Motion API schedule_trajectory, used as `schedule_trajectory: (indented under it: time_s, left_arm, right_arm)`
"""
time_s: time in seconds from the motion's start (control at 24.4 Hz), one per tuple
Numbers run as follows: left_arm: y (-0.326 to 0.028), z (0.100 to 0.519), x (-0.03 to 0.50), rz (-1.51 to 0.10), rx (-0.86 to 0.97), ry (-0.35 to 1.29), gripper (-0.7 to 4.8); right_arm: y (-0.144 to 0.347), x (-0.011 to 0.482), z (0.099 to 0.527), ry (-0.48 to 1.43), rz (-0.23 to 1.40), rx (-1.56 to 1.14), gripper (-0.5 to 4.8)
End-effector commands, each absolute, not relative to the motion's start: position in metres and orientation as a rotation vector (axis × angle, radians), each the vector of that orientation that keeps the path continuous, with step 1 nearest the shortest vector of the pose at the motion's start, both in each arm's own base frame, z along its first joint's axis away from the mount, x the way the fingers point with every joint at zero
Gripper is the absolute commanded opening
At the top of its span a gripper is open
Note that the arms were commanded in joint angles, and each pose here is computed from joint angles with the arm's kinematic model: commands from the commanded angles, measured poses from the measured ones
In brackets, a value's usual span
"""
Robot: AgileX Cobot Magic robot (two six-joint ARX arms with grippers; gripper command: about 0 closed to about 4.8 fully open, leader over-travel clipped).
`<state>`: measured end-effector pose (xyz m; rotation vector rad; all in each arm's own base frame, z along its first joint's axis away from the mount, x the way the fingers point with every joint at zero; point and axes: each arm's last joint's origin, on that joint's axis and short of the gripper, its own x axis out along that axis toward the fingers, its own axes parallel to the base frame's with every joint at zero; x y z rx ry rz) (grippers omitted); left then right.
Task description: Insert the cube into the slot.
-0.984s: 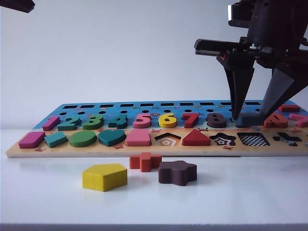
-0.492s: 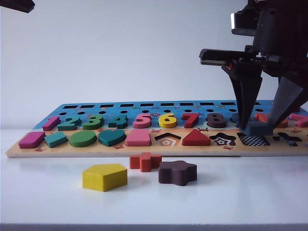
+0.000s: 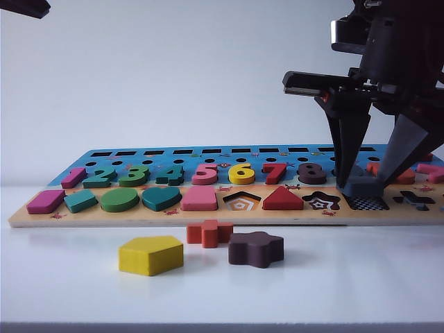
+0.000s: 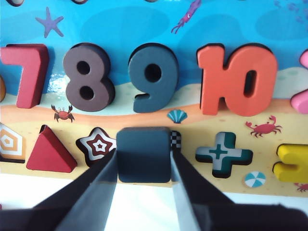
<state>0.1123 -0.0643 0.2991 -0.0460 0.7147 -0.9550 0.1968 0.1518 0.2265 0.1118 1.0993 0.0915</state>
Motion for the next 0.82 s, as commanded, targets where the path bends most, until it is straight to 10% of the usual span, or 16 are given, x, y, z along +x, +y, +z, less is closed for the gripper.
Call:
schedule_trajectory:
  time_s: [0.04,0.82]
  left_arm:
    - [-0.0647,0.3016,0.1131,-0.96,-0.04,0.692,0.1]
    - [-0.0646,0.3016,0.1131,-0.96,-0.04,0.693,0.1]
  right_arm:
    - [0.152,0.1965,0.2258,1.092,0.093,0.114,0.13]
    - [0.1506,0.1953,0.2212,1.089,0.076,0.104,-0.01]
